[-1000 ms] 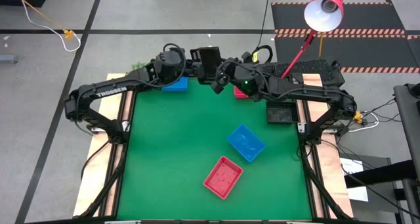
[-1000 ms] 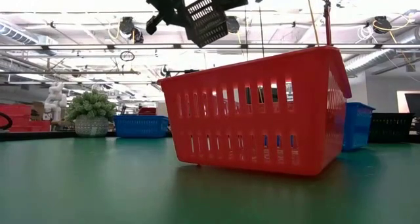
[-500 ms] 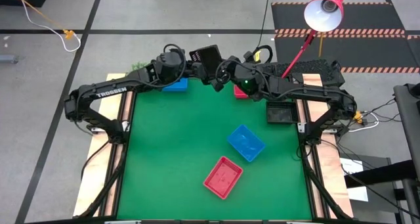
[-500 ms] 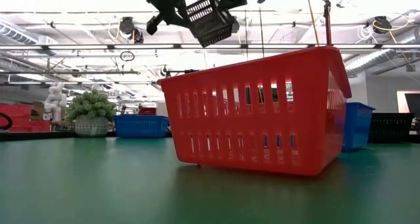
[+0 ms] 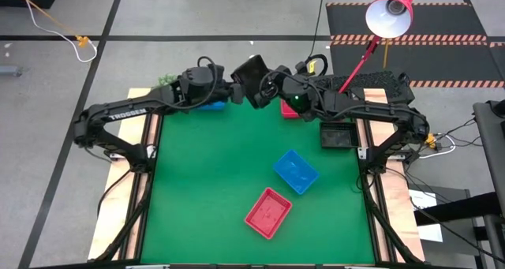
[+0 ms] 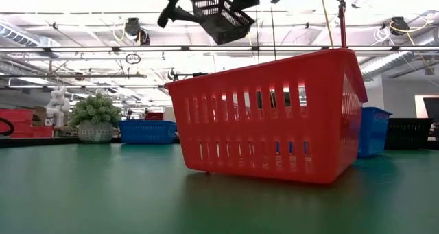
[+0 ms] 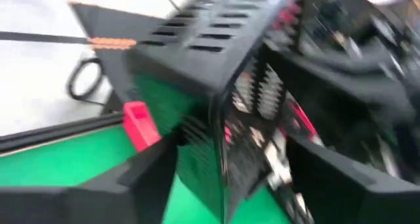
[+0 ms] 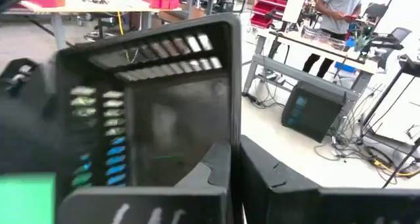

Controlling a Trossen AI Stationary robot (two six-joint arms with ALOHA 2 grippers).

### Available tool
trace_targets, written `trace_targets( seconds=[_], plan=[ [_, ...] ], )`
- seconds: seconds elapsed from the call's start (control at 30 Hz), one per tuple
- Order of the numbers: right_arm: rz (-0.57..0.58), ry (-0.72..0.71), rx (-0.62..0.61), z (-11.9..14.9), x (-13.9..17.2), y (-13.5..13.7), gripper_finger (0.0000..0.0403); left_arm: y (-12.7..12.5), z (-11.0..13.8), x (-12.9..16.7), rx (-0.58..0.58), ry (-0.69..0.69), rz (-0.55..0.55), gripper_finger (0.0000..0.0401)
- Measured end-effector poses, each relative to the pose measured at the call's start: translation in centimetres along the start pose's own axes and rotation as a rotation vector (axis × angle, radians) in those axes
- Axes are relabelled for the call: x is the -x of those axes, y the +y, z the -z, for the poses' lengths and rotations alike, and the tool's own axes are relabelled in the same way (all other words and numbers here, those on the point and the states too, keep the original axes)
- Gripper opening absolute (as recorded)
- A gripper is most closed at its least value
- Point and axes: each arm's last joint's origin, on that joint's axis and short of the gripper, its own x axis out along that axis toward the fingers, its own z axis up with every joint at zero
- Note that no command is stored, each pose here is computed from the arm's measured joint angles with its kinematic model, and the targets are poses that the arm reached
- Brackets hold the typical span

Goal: Stack baskets by color
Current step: Stack the left black bin on top of the stacked black bins

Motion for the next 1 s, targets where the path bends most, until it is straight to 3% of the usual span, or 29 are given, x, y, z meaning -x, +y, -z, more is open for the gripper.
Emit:
trace_targets(
  seconds=[0.17, 0.33, 0.57, 0.83, 1.0],
  plan=[
    [-0.071, 0.017, -0.042, -0.3, 0.5, -0.8, 0.0006, -0.2, -0.1, 1.5, -0.139, 0.111, 0.11, 0.035],
    [-0.187, 0.081, -0.092, -0.5, 1.2, -2.5, 0.0006, 0.2, -0.7, 4.1, -0.185, 0.168, 0.119, 0.0373],
    [-0.339, 0.147, -0.026, -0.9, 3.2, -5.1, 0.0006, 0.9, -1.8, 7.7, -0.257, 0.174, 0.122, 0.0357],
    [-0.607, 0.26, -0.028, -1.0, 6.1, -9.7, 0.0006, 3.2, -2.1, 10.0, -0.264, 0.252, -0.022, 0.0318],
    [-0.753, 0.314, 0.038, -0.4, 7.5, -11.6, 0.0006, 3.9, -1.4, 10.4, -0.265, 0.337, -0.081, 0.0286]
  ],
)
